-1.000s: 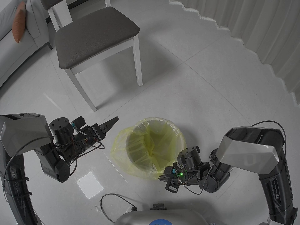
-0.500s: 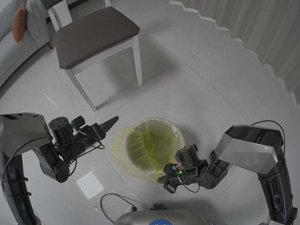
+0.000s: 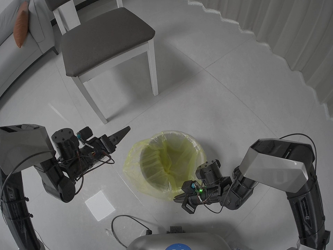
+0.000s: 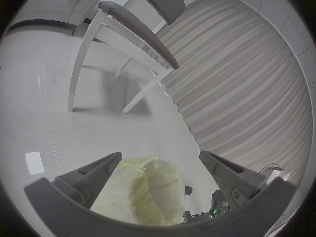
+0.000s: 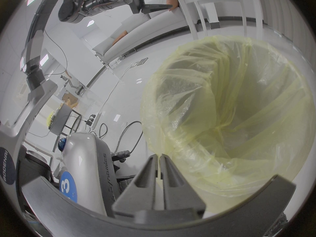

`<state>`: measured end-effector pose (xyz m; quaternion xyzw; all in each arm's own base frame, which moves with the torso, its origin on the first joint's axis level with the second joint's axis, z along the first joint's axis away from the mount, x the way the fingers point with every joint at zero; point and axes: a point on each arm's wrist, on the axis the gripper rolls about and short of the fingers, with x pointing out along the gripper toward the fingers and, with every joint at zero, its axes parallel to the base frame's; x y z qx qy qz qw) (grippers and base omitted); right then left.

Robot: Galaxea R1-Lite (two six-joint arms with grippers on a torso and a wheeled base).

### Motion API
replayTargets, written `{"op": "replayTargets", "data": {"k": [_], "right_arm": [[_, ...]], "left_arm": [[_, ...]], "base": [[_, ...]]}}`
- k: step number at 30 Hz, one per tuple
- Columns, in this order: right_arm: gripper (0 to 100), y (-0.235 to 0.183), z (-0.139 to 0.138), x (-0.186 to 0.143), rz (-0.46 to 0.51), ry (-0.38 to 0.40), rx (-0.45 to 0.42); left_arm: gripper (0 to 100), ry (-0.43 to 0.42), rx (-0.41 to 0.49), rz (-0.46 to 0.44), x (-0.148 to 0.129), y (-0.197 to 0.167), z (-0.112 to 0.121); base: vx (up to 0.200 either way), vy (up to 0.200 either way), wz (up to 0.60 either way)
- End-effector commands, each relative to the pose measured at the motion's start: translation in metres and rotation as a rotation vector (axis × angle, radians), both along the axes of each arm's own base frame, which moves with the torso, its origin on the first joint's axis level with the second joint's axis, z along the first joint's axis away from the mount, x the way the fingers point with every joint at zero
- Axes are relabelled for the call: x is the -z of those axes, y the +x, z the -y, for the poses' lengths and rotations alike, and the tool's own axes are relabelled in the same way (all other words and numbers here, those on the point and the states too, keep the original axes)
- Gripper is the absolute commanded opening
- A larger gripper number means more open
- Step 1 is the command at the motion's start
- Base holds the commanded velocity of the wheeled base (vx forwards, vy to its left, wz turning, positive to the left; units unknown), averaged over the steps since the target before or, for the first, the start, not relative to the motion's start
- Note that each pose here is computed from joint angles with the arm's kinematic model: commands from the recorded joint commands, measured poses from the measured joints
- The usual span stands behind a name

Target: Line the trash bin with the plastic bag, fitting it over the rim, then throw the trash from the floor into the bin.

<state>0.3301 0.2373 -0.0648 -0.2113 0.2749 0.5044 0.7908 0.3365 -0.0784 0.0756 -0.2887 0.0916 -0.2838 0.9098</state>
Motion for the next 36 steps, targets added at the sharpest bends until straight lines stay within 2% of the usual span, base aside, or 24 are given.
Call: {"op": "replayTargets", "data": {"k": [1,8,12,20,25,30,36], "right_arm": [[100,-0.003,0.002,0.001,0.004,-0.006,-0.005],[100,-0.013,0.009,-0.003,0.068,-0.018,-0.046],[100,-0.017,0.012,-0.007,0.072,-0.023,-0.053],[100,-0.041,0.040,-0.030,0.106,-0.024,-0.042],[100,-0.060,0.080,-0.058,0.141,-0.002,0.037],[100,-0.054,0.110,-0.076,0.187,0.015,0.134],[100,-0.031,0.145,-0.086,0.231,0.000,0.280]], "left_arm": [[100,-0.005,-0.003,0.022,-0.004,-0.002,-0.001],[100,-0.006,-0.003,0.020,-0.004,-0.001,-0.002],[100,-0.007,-0.003,0.017,-0.003,-0.001,-0.002],[100,-0.008,-0.018,0.013,-0.002,0.000,-0.007],[100,-0.008,-0.009,0.023,-0.005,-0.001,-0.005],[100,0.000,0.000,0.029,-0.005,-0.001,-0.002],[100,0.089,0.010,0.088,-0.003,-0.001,0.003]], "base": [[0.000,0.000,0.00],[0.000,0.000,0.00],[0.000,0.000,0.00],[0.000,0.000,0.00],[0.000,0.000,0.00],[0.000,0.000,0.00],[0.000,0.000,0.00]]}}
